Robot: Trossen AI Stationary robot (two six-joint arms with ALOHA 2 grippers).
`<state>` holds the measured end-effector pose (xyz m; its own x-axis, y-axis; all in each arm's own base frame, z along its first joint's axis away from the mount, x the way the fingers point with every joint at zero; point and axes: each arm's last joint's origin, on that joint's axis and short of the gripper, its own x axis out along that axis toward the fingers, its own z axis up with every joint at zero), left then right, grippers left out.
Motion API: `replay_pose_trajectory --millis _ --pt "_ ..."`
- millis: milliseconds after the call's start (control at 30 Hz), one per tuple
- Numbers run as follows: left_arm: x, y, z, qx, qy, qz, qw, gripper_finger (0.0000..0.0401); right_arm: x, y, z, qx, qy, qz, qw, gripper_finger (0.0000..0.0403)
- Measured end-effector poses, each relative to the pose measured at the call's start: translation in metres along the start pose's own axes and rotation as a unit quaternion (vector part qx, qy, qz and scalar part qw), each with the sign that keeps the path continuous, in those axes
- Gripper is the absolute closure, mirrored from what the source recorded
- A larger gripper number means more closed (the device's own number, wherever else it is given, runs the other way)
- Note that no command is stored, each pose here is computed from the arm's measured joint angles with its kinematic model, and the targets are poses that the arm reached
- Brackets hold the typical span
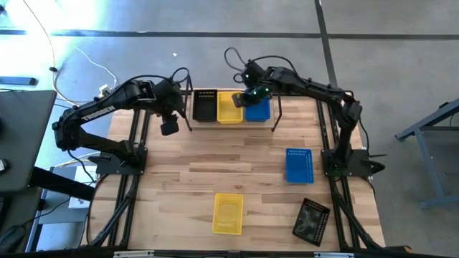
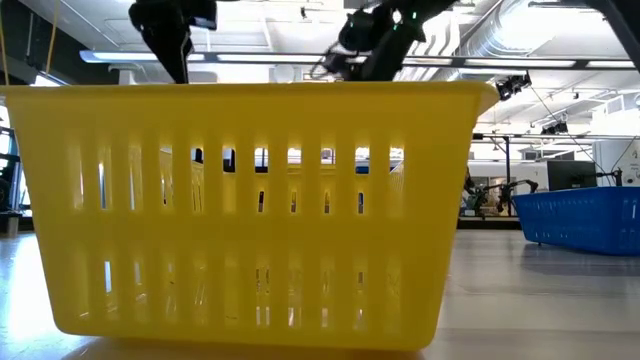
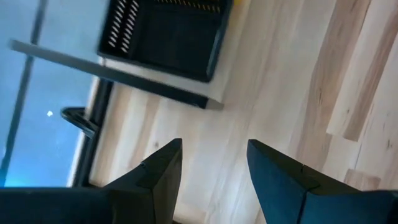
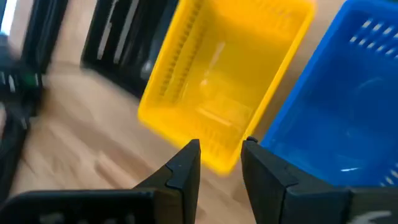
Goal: Stack baskets on shelf by color
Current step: Stack the blue bin on top of the blue bin on the shelf
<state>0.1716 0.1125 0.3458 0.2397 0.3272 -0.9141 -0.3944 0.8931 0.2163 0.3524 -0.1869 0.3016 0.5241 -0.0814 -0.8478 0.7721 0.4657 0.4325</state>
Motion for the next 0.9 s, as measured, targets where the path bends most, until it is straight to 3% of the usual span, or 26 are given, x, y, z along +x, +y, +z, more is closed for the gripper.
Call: replay_pose_trajectory --millis 233,600,733,900 --pt "0.022 -0.006 -0.010 -0.003 0.038 -0.021 0.999 0.0229 -0.022 0.027 -0.034 -0.091 0.011 -0.017 0.996 0.0301" --pt "0.031 -0.011 -0.013 0.001 0.049 -0.026 0.998 0.0229 -0.021 0.058 -0.094 -0.179 0.075 -0.088 0.977 0.0301" --pt "0.031 -0.011 -0.013 0.003 0.049 -0.026 0.998 0.0229 -0.023 0.066 -0.115 -0.212 0.099 -0.111 0.966 0.0301" --pt "0.031 -0.011 -0.013 0.002 0.049 -0.026 0.998 0.0229 -0.028 0.066 -0.139 -0.239 0.132 -0.178 0.945 0.0301"
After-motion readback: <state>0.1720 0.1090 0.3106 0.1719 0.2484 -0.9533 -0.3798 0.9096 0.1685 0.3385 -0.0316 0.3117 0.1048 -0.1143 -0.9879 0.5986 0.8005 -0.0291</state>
